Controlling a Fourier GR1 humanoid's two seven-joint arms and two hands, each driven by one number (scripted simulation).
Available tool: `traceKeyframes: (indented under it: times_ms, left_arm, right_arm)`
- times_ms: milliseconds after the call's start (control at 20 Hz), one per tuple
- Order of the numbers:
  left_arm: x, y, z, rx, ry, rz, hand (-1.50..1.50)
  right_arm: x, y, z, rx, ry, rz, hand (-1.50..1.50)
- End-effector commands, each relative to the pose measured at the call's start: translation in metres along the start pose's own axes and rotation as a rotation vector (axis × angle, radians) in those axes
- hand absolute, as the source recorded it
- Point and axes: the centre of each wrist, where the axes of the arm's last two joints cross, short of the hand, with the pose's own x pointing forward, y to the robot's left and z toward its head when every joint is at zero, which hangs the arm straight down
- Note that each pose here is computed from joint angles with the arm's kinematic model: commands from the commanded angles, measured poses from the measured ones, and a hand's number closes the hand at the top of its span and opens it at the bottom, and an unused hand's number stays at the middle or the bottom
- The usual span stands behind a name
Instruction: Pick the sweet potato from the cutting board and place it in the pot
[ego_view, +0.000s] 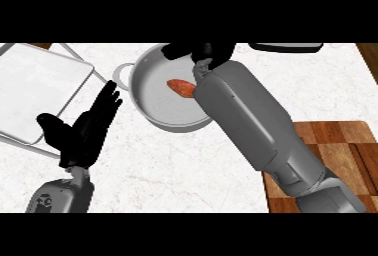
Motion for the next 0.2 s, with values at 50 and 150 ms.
traceKeyframes:
  times_ms: [50,150]
  left_arm:
    - [-0.002,0.009,0.007,0.021,0.020,0.004,0.00]
    - [0.005,-0.004,0.002,0.043,0.005,0.006,0.00]
  right_arm:
    - [-0.016,0.006,-0.003,-0.216,-0.014,-0.193,-1.50]
    - [-0.007,-0.001,-0.003,-0.234,-0.009,-0.226,-1.50]
